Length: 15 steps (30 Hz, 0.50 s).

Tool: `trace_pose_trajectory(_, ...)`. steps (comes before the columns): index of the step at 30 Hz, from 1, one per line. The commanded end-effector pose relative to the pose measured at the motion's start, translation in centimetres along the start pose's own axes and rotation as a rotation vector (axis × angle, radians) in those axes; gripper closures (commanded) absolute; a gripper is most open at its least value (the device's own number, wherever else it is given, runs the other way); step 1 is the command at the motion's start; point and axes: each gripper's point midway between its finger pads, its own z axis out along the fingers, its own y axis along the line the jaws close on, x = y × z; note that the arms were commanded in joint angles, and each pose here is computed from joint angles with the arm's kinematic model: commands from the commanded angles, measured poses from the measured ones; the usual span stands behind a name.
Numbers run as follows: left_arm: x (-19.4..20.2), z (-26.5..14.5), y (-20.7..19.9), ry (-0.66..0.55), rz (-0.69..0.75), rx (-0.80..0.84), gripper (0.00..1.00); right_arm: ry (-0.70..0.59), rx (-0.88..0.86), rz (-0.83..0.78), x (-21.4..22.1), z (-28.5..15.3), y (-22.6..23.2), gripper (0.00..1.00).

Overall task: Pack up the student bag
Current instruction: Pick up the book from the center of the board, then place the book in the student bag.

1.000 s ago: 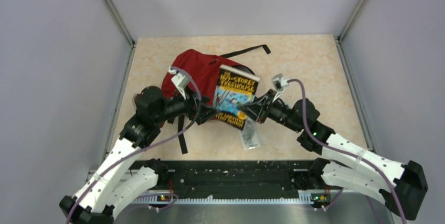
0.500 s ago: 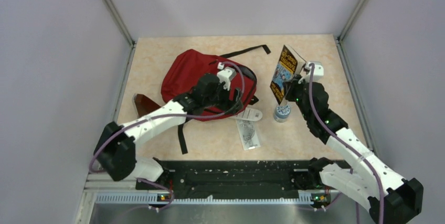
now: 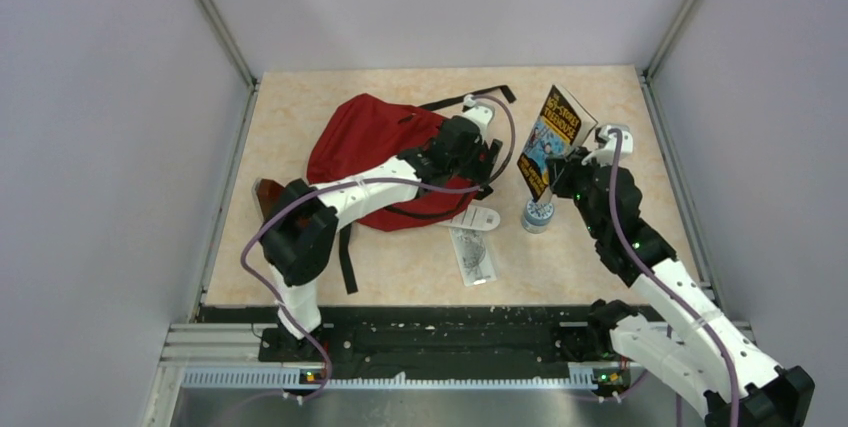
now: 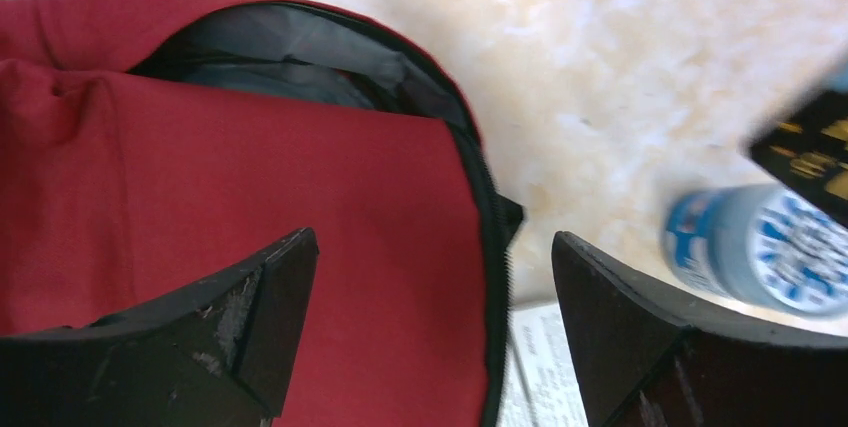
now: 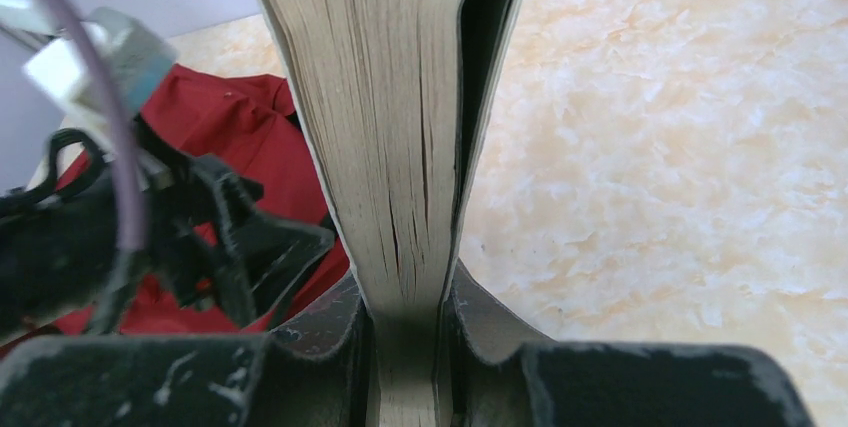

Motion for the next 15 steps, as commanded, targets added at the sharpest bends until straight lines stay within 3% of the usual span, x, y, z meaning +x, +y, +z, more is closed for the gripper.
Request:
trace_pose_trajectory(1, -0.8, 1.0, 3.3, 0.014, 0.093, -0.198, 0.08, -0.097, -0.058, 0.045, -3.1, -1.1, 1.2, 1.0)
trace_pose_trajectory(10, 0.1, 2.5, 3.2, 0.053, 0.11, -0.196, 0.07, -0.107, -0.067, 0.031, -3.6, -1.9, 1.1, 1.0)
trace_pose_trajectory(11, 0.4, 2.6, 3.3, 0.063, 0.117, -0.204, 0.11, -0.106, -0.069, 0.03, -3.6, -2.0, 1.1, 1.0)
trace_pose_trajectory(12, 0.6, 2.7, 3.5, 0.074, 0.124, -0.215, 0.25, -0.104, -0.069, 0.029, -3.5, -2.0, 1.1, 1.0)
trace_pose_trajectory(13, 0.6, 2.8, 3.7, 0.08, 0.135, -0.223, 0.48, -0.103, -0.071, 0.029, -3.5, -2.0, 1.1, 1.0)
trace_pose_trajectory(15, 0.1, 2.4, 4.8, 0.068, 0.149, -0.283, 0.8, -0.099, -0.083, 0.033, -3.4, -2.1, 1.3, 1.0)
